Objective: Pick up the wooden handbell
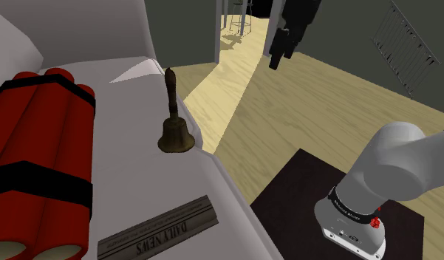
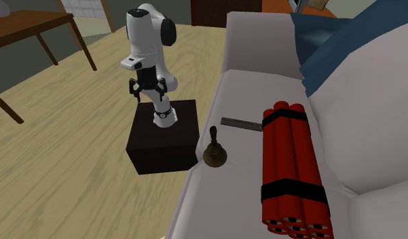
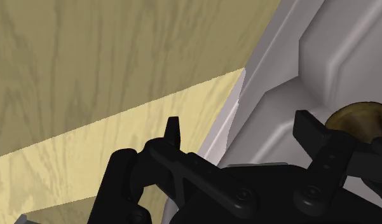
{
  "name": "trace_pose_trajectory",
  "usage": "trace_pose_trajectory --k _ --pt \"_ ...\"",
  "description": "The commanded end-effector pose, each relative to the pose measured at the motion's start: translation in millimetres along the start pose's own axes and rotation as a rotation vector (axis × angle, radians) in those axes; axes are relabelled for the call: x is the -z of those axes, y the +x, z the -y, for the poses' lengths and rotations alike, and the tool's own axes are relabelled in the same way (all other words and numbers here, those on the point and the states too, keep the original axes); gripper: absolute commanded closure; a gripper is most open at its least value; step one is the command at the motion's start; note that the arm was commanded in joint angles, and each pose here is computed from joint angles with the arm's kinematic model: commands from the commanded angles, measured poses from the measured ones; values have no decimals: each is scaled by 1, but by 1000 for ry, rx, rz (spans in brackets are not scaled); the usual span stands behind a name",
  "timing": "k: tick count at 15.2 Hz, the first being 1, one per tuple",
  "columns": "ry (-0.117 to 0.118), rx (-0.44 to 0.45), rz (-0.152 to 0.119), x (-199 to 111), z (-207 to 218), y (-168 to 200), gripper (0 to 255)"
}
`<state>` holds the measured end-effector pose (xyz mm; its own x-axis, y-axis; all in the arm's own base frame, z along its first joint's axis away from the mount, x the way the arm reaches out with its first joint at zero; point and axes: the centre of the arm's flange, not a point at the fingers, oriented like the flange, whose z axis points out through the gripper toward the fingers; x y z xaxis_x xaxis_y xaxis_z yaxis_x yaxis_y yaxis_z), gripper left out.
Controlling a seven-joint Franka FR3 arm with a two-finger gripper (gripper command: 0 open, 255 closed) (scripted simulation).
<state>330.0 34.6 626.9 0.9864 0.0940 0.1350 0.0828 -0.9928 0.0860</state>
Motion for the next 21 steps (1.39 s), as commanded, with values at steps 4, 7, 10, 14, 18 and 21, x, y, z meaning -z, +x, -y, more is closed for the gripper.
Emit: trace_pose_trajectory --k 4,7,10,14,18,21 --pt "20 25 7 -2 25 29 0" --pt "40 51 15 -4 51 57 0" --pt "61 76 22 -5 78 85 0" --pt "88 110 32 -7 114 120 0" --pt "114 144 42 -8 152 155 0" --pt "135 169 50 -8 181 180 0"
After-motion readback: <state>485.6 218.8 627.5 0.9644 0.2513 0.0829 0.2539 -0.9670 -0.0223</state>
